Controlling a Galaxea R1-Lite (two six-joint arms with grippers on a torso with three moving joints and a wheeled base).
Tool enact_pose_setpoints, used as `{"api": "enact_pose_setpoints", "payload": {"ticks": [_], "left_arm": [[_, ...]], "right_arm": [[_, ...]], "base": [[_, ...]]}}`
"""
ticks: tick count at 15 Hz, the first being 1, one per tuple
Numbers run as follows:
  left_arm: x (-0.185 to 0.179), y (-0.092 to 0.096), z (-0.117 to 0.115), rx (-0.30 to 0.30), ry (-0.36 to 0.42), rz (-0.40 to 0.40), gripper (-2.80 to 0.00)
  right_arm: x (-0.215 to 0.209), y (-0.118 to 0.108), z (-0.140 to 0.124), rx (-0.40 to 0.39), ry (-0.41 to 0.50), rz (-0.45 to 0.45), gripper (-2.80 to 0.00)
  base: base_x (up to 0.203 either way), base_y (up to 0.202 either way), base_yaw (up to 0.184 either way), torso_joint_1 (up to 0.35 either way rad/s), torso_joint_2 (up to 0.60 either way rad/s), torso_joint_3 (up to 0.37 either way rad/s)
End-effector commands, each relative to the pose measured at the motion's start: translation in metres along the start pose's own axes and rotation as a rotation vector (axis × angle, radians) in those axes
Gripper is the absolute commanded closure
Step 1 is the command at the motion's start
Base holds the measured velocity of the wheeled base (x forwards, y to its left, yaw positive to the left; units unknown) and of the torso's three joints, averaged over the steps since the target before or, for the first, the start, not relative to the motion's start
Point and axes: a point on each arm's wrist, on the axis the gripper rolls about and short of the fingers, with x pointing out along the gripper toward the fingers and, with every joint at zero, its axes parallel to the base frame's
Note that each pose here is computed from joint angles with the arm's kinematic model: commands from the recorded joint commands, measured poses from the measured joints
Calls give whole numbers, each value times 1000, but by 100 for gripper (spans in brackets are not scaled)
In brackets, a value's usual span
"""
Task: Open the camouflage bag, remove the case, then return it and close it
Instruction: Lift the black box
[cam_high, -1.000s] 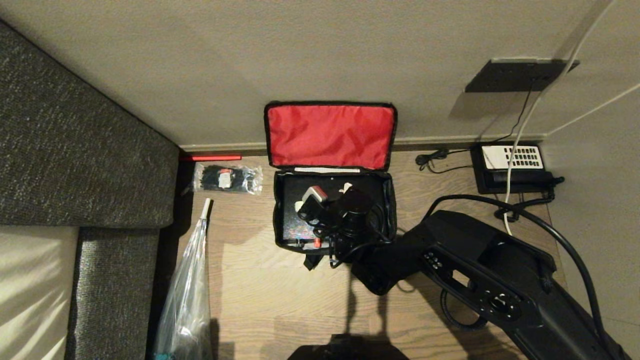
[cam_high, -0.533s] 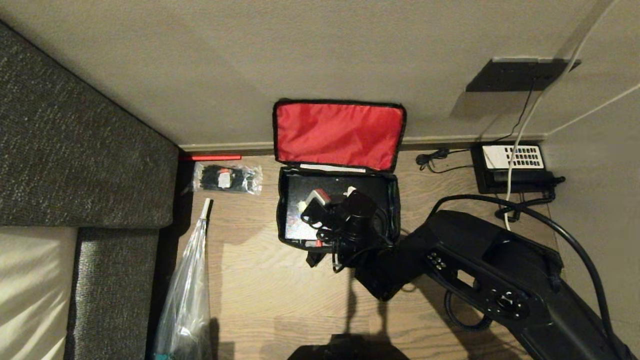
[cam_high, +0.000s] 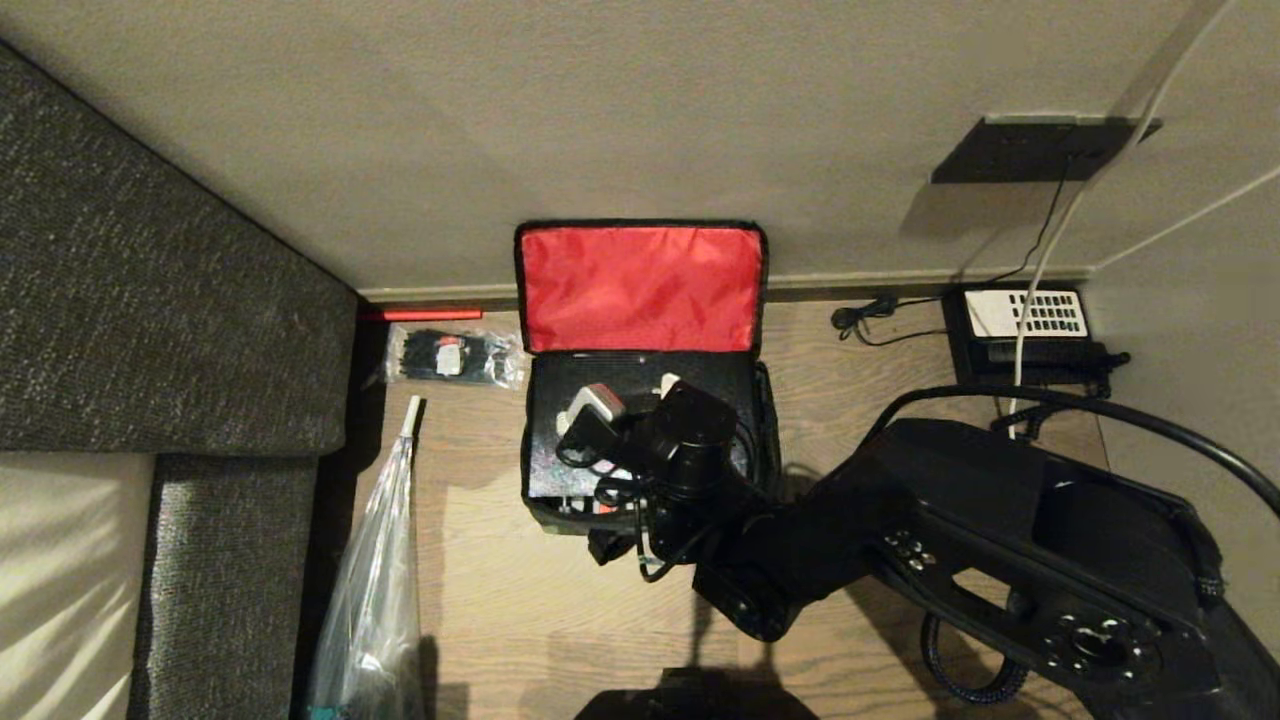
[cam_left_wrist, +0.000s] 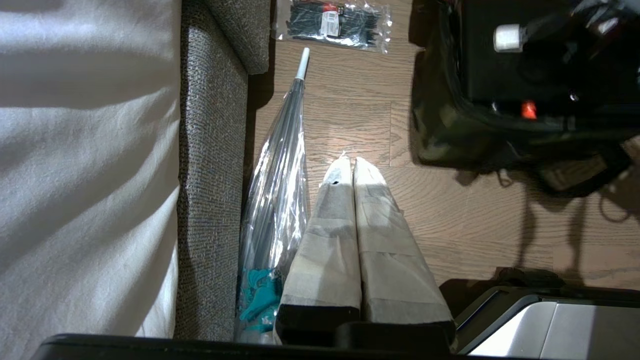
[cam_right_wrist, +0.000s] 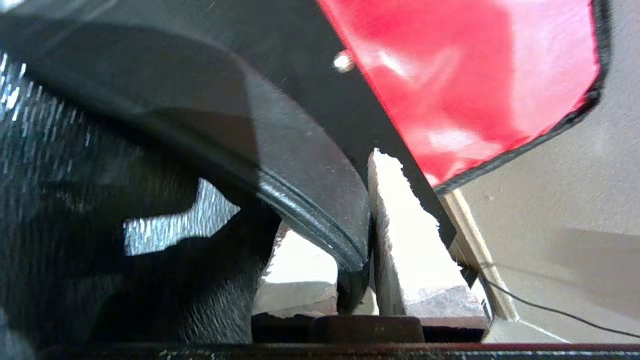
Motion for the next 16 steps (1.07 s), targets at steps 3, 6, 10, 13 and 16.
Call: {"api": "enact_pose_setpoints", "payload": {"ticks": [3,6,10,13,16], "left_arm": [[0,0,-1,0,1,1,0],[0,0,-1,0,1,1,0],[0,0,-1,0,1,1,0],[0,0,-1,0,1,1,0],[0,0,-1,0,1,1,0]], "right_arm": [[-1,-27,17,51,-25,-44,0],[-2,-24,23,90,-33,-21,0],[-9,-49,39,156,-49,-11,0],[-18,-80,51,201,-62,-15,0],[-28,-110,56,207,-64,-21,0]], "base": [[0,0,0,0,0,0],[0,0,0,0,0,0],[0,0,0,0,0,0],[0,0,0,0,0,0],[0,0,0,0,0,0]]}}
